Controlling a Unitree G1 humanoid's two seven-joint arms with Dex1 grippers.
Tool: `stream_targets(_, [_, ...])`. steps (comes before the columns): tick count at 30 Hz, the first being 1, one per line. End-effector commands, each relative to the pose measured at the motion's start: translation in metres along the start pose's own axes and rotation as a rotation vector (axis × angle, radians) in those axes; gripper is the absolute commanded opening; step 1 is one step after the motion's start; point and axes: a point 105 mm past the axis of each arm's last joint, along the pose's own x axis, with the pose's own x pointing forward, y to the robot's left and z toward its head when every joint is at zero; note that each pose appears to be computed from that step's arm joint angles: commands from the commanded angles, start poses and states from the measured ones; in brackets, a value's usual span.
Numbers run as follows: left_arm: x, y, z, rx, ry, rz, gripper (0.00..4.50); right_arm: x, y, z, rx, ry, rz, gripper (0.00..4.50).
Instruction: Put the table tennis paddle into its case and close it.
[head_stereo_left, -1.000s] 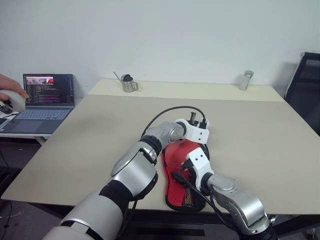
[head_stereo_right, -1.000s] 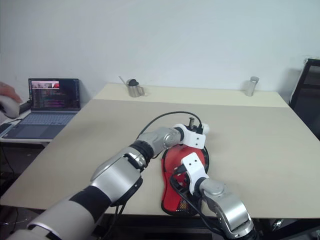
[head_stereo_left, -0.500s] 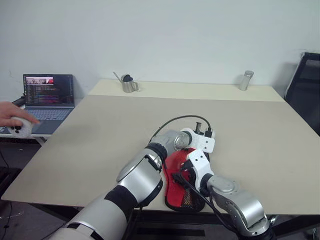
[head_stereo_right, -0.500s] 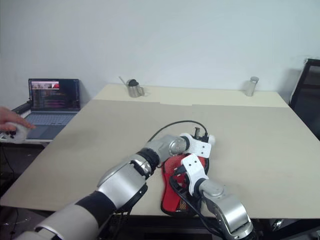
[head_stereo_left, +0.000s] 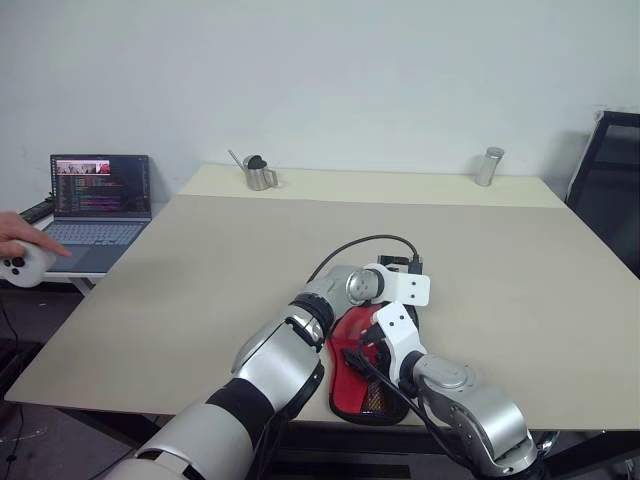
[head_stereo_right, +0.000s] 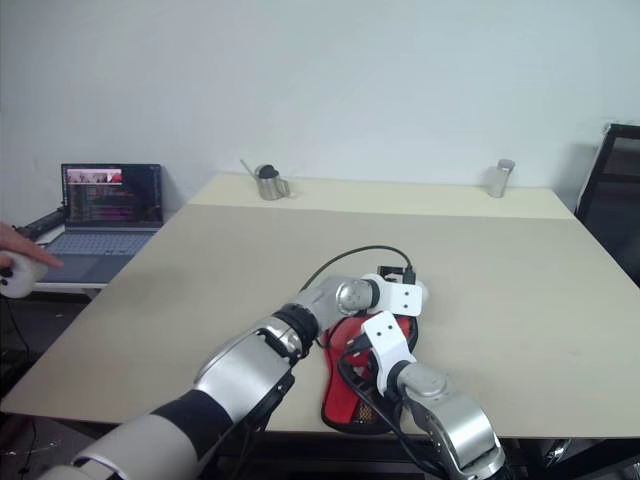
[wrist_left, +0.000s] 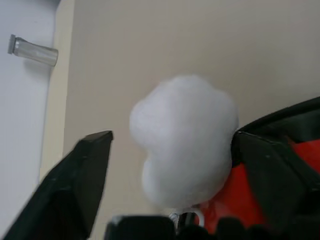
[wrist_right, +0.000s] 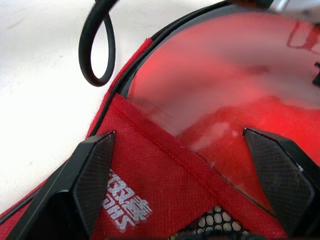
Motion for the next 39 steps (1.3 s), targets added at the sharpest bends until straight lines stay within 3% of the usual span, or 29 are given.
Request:
stream_targets(1, [-0.005,0.024,0.021,0.014,-0.092,0.047,4.48,0.008,0.012,-0.058,0.076,0.251,0.072,4.5])
stream_targets(10, [-0.041,0.053,0.0,-0.037,-0.174,0.103,4.48,0.017,0.003,-0.046,0.059,0.226,0.072,4.5])
stream_targets(15, [-0.091,0.081,-0.041,-0.175,-0.188,0.218,4.48,0.02,-0.004,-0.038,0.068,0.197,0.069,4.5])
stream_targets(21, [-0.142,0.087,-0.079,-0.394,-0.273,0.333,4.48,0.015,-0.01,-0.026,0.056,0.159,0.086,4.5])
stream_targets(25, [-0.179,0.067,-0.107,-0.463,-0.273,0.394,4.48,0.005,-0.013,-0.01,0.007,0.118,0.118,4.5])
stream_targets(30, [-0.206,0.024,-0.114,-0.689,-0.303,0.424,4.48,-0.005,-0.011,0.015,-0.037,0.045,0.186,4.5])
stream_targets(35, [-0.213,-0.006,-0.085,-0.78,-0.34,0.44,4.48,-0.027,0.004,0.034,-0.145,-0.001,0.333,4.5])
stream_targets(39, [-0.207,-0.021,-0.069,-0.845,-0.337,0.414,4.48,-0.045,-0.009,0.049,-0.196,-0.025,0.34,4.5])
